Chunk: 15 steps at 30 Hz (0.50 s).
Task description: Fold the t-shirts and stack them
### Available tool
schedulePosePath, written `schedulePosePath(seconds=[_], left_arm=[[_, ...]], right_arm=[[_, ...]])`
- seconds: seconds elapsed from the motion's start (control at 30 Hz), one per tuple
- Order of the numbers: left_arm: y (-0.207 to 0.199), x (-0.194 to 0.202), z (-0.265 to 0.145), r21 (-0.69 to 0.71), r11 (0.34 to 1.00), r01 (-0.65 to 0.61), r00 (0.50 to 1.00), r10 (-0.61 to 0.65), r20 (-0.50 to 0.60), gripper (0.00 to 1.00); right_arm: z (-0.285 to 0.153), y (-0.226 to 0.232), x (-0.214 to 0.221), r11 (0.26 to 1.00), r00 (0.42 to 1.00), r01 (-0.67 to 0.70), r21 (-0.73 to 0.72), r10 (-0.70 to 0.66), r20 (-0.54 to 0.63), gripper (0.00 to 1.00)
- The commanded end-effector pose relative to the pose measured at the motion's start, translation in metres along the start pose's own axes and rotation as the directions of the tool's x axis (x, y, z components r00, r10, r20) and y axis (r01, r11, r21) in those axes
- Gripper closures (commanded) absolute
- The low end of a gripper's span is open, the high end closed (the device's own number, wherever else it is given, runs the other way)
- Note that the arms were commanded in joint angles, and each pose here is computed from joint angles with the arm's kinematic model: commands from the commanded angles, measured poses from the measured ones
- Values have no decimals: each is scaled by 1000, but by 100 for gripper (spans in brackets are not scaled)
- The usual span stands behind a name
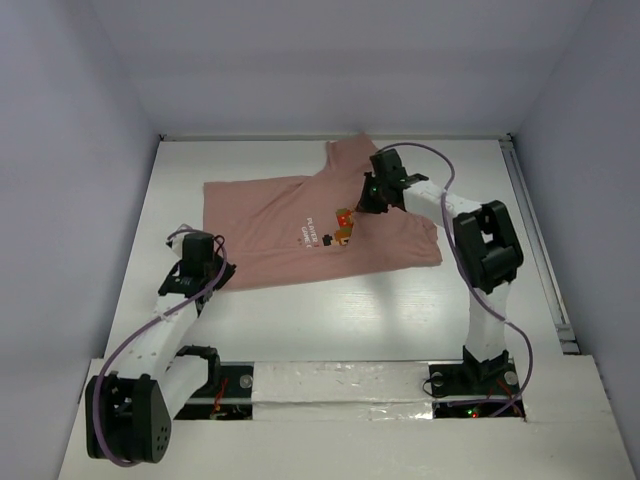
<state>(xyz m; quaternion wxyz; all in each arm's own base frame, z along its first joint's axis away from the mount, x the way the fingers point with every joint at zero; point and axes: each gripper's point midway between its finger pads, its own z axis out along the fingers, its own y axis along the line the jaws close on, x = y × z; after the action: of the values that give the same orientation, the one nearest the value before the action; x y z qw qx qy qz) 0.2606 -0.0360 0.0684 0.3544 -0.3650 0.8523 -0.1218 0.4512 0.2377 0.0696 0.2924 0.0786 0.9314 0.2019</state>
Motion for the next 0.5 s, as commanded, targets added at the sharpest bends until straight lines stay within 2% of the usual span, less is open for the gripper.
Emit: schedulePosePath(seconds=[0.0, 0.03, 0.07, 0.13, 0.17, 0.23, 0.27, 0.33, 0.37, 0.4, 0.43, 0.47], left_arm=[[-19, -12, -11, 46, 999, 0, 1000, -1, 24, 100], [-21, -15, -12, 51, 999, 2, 1000, -4, 30, 100], [-22, -16, -13, 54, 999, 4, 999, -6, 34, 100], [-30, -18, -14, 71, 997, 9, 999, -12, 37, 100], [-36, -17, -15, 89, 996, 0, 999, -4, 37, 100], [-50, -18, -17, 113, 994, -13, 999, 8, 42, 100], [-55, -14, -14, 113, 993, -26, 999, 22, 33, 100], [-80, 5, -17, 158, 985, -69, 998, 69, 7, 100], [-90, 13, -16, 175, 981, -84, 996, 86, -5, 100], [-100, 41, -14, 186, 973, -137, 987, 149, -56, 100], [-112, 46, -14, 196, 969, -149, 986, 161, -51, 100], [-124, 55, -14, 217, 965, -150, 984, 166, -57, 100]], right_arm=[[4, 27, -14, 995, 995, 95, -12, -95, 25, 86], [5, 28, -17, 995, 994, 103, -14, -103, 28, 82], [6, 33, -15, 993, 993, 116, -18, -115, 28, 71], [0, 44, -22, 991, 991, 130, -30, -128, 49, 63], [-8, 48, -28, 990, 989, 132, -38, -129, 66, 56], [-20, 48, -28, 990, 988, 136, -44, -132, 80, 51], [-26, 46, -27, 990, 987, 138, -43, -134, 88, 44], [-51, 36, -18, 990, 985, 139, -34, -134, 109, 43], [-59, 25, -13, 991, 983, 135, -4, -134, 124, 51], [-82, 21, -18, 993, 977, 117, 12, -117, 180, 64], [-77, -7, 12, 992, 985, 108, 66, -116, 131, 82], [-81, -22, 21, 991, 987, 92, 96, -104, 123, 100]])
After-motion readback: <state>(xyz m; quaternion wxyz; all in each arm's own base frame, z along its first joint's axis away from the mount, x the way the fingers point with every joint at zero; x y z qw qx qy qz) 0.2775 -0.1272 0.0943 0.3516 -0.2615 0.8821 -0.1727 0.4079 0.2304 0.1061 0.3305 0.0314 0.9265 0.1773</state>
